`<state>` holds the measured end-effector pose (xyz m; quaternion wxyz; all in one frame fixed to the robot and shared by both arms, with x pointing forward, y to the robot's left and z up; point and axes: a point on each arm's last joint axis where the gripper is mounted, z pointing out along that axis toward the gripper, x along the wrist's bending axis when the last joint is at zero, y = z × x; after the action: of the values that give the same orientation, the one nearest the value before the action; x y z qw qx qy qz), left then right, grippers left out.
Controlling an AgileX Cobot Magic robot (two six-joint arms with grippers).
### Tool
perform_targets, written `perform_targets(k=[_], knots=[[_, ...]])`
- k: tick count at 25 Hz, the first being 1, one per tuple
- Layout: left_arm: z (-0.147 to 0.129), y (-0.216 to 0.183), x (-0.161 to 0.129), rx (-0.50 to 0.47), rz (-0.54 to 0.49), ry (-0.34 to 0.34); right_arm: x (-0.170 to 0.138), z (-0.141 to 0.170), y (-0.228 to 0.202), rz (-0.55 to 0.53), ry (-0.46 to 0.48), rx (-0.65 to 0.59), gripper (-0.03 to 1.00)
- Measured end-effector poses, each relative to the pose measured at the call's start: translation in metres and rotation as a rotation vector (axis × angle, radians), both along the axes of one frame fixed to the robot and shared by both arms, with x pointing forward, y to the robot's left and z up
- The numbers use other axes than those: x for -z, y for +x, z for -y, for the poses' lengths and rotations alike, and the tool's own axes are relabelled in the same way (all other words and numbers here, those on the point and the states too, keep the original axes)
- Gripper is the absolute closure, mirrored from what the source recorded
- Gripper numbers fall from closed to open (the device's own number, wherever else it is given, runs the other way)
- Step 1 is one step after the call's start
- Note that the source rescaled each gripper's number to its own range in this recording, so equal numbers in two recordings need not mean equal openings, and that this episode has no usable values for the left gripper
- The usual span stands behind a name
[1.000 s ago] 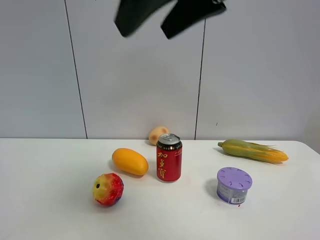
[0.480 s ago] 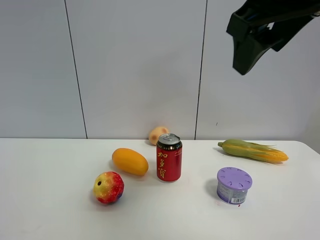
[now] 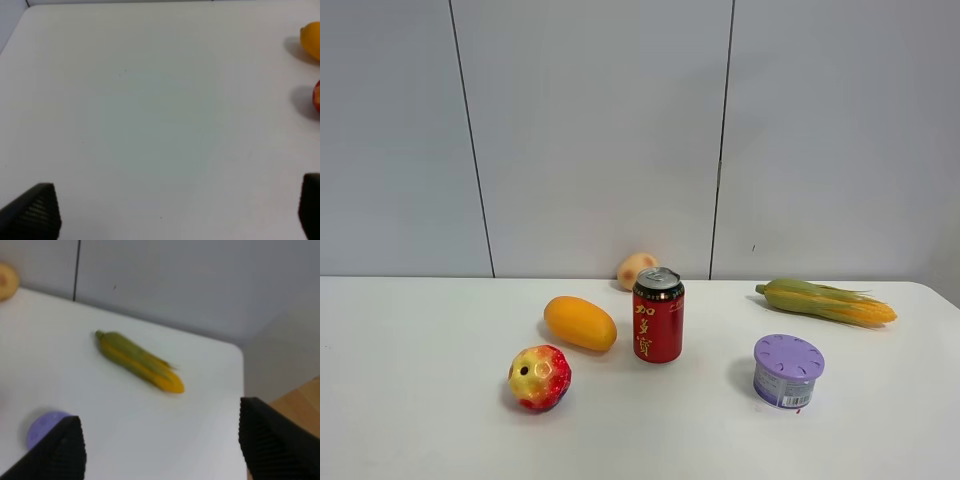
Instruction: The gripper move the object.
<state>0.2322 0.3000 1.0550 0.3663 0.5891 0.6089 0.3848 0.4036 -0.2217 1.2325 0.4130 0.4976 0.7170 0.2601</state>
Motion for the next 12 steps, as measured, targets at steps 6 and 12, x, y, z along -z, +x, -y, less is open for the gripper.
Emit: perform_targets(k=[6, 12], knots=[[0.0, 0.0, 0.0, 0.0, 0.0, 0.0, -0.03, 0.047, -0.041, 0.189, 0.091, 0.072, 0.96], [0.0, 0.0, 0.0, 0.0, 0.0, 0.0, -0.04, 0.084, -0.074, 0.318, 0.106, 0.121, 0.96]])
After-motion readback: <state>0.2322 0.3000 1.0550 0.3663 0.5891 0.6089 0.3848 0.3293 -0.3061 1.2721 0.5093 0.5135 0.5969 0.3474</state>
